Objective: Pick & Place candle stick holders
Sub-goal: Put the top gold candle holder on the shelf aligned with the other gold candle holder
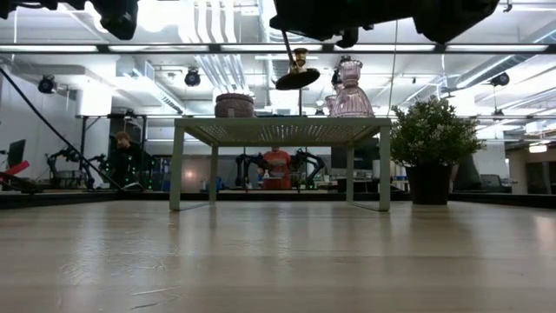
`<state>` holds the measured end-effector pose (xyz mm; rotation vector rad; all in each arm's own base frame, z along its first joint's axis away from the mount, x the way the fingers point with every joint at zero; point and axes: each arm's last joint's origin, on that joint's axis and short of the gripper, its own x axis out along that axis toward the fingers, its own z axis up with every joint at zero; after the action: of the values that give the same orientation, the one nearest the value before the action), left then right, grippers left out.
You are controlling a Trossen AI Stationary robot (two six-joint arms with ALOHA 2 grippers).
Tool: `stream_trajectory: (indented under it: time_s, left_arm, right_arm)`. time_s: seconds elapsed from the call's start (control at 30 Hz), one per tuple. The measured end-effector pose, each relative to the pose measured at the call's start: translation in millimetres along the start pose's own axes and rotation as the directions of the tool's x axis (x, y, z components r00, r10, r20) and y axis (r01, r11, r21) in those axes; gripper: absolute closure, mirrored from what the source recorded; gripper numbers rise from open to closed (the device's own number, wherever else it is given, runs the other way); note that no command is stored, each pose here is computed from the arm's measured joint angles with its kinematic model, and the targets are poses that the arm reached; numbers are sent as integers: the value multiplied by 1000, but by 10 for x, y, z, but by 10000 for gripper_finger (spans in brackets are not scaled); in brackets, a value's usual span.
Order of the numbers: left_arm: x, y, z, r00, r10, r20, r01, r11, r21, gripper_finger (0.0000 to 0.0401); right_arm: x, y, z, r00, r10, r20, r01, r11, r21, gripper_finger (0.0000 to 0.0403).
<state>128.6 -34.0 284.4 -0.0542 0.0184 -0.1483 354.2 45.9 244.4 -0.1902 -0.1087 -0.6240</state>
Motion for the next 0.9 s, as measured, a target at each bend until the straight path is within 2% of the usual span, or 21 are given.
stream_trajectory:
  time_s: [0.2, 0.33, 0.47, 0.6, 0.8, 0.9]
  left_arm:
    - [21, -2, -14, 1000, 1, -12, -1, 1000, -11, 208]
    - [40, -4, -26, 1000, 1, -23, -2, 1000, -15, 208]
    - [59, -6, -39, 999, 2, -34, -3, 1000, -20, 208]
    - [63, -5, -53, 999, 3, -48, -4, 1000, -19, 208]
    - [-24, 4, -2, 1000, 0, -1, 0, 1000, -10, 208]
    - [-90, 16, -42, 1000, 0, 20, 1, 1000, -11, 208]
  right_arm:
    - [13, -15, -11, 1000, 1, -1, -1, 998, -70, 390]
    - [-10, 9, 0, 1000, 18, 3, -18, 999, -44, 390]
    - [-75, 47, 19, 1000, -13, -27, 12, 999, -39, 390]
    - [-177, 135, 56, 999, 22, -28, -23, 999, -38, 390]
    - [-358, 206, 145, 999, -3, -39, 2, 999, -39, 390]
    - [-466, 230, 134, 999, 22, -43, -23, 1000, -14, 390]
